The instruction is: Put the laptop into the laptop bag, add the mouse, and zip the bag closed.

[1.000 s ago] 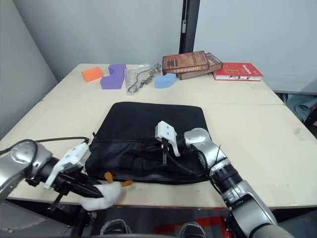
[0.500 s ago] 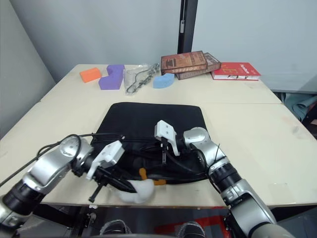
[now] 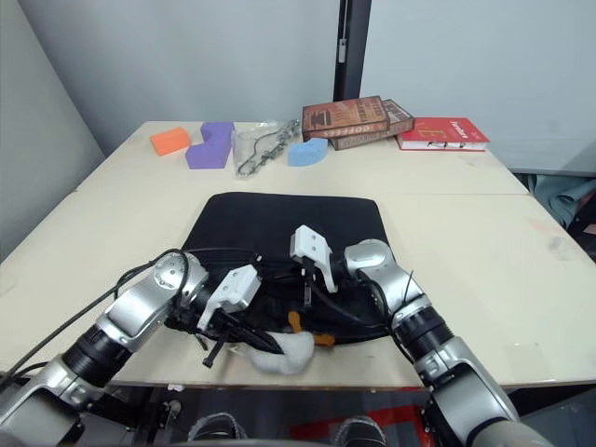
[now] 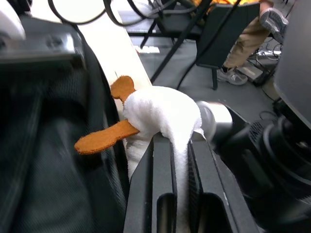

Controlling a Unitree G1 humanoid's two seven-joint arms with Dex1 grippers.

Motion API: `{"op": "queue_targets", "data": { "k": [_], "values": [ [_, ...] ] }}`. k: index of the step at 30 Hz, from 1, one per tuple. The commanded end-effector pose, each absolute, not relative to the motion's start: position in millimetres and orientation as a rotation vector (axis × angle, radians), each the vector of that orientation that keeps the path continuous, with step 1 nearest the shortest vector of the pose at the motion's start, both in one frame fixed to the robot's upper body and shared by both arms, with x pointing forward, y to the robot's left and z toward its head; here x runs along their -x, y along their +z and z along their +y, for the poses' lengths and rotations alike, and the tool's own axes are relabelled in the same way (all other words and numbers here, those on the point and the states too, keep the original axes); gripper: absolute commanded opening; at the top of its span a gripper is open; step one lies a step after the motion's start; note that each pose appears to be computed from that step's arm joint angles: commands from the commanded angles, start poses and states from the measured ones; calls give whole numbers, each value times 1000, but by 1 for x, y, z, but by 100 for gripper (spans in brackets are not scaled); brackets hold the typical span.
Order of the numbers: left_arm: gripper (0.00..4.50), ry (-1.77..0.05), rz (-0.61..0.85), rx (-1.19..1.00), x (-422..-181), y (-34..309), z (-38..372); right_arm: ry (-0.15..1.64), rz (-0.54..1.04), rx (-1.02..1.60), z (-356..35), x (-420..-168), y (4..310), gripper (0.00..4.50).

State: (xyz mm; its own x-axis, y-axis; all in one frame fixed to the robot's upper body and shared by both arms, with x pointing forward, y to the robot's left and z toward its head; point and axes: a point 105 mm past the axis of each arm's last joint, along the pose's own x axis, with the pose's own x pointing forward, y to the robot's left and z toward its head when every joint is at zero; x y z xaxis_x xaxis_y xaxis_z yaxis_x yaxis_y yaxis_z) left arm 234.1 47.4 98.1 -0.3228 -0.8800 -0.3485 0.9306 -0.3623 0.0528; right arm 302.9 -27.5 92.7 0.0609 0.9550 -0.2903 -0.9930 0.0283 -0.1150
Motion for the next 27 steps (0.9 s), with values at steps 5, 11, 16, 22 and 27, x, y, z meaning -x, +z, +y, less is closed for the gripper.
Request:
{"op": "queue_targets", "data": {
  "k": [5,11,16,22,27],
  "values": [
    [4,-1914,186,-428,-237,98,44,1443,300,308,-41,-306,62,0],
    [153,-1893,218,-416,-247,95,46,1442,303,308,-43,-305,61,0],
    [329,-1878,227,-402,-257,103,43,1438,302,310,-43,-306,61,0],
    [449,-1851,244,-367,-250,121,43,1433,304,313,-45,-307,60,0],
    [449,-1796,275,-336,-237,132,61,1428,307,311,-47,-307,60,0]
  ]
}}
